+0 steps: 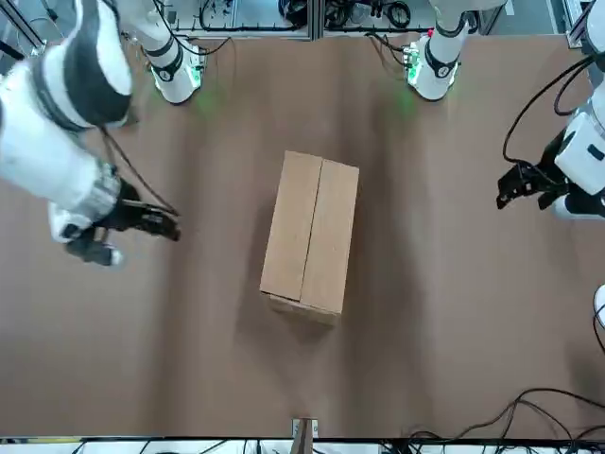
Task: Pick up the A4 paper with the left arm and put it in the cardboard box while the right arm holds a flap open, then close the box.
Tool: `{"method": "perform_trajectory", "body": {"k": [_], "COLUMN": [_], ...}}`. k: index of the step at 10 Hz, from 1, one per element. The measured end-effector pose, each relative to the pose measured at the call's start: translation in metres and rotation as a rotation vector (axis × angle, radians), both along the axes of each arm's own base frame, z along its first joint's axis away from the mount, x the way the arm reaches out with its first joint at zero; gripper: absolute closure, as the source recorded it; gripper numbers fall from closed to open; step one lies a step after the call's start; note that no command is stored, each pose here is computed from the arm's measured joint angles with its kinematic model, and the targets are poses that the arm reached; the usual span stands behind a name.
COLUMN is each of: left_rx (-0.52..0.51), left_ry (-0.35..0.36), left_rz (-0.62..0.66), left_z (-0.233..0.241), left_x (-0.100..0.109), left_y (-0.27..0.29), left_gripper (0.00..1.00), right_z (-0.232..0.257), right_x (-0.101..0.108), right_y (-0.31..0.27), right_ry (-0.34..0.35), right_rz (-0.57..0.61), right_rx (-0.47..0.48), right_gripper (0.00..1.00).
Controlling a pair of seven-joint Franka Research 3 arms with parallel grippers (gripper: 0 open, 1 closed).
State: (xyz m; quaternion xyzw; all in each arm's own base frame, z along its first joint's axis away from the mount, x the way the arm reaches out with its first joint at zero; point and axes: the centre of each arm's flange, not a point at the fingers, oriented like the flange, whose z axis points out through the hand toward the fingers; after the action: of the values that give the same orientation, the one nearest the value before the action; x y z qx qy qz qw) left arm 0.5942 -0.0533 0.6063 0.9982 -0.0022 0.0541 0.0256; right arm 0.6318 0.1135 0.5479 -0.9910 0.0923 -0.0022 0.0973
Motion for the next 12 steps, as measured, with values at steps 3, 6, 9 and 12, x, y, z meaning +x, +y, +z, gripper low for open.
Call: {"method": "perform_trajectory", "body": {"k": [3, 6, 9, 12], "left_rx": [0.000, -0.001, -0.001, -0.001], "left_ry": [-0.003, 0.000, 0.006, 0.007], "left_rz": [0.002, 0.002, 0.001, 0.001], "left_z": [-0.002, -0.004, -0.007, -0.008], "left_x": [0.001, 0.002, 0.003, 0.004], "left_y": [0.001, 0.001, 0.000, 0.000], "left_gripper": [0.00, 0.00, 0.00, 0.00], "right_z": [0.029, 0.039, 0.030, 0.026], "right_x": [0.005, 0.005, 0.015, 0.020], "right_y": [-0.080, -0.102, -0.143, -0.176], "right_ry": [-0.076, -0.092, -0.082, -0.082], "right_rz": [0.042, 0.020, 0.010, 0.058], "right_rx": [-0.079, -0.121, -0.113, -0.126], "right_gripper": [0.00, 0.00, 0.00, 0.00]}}
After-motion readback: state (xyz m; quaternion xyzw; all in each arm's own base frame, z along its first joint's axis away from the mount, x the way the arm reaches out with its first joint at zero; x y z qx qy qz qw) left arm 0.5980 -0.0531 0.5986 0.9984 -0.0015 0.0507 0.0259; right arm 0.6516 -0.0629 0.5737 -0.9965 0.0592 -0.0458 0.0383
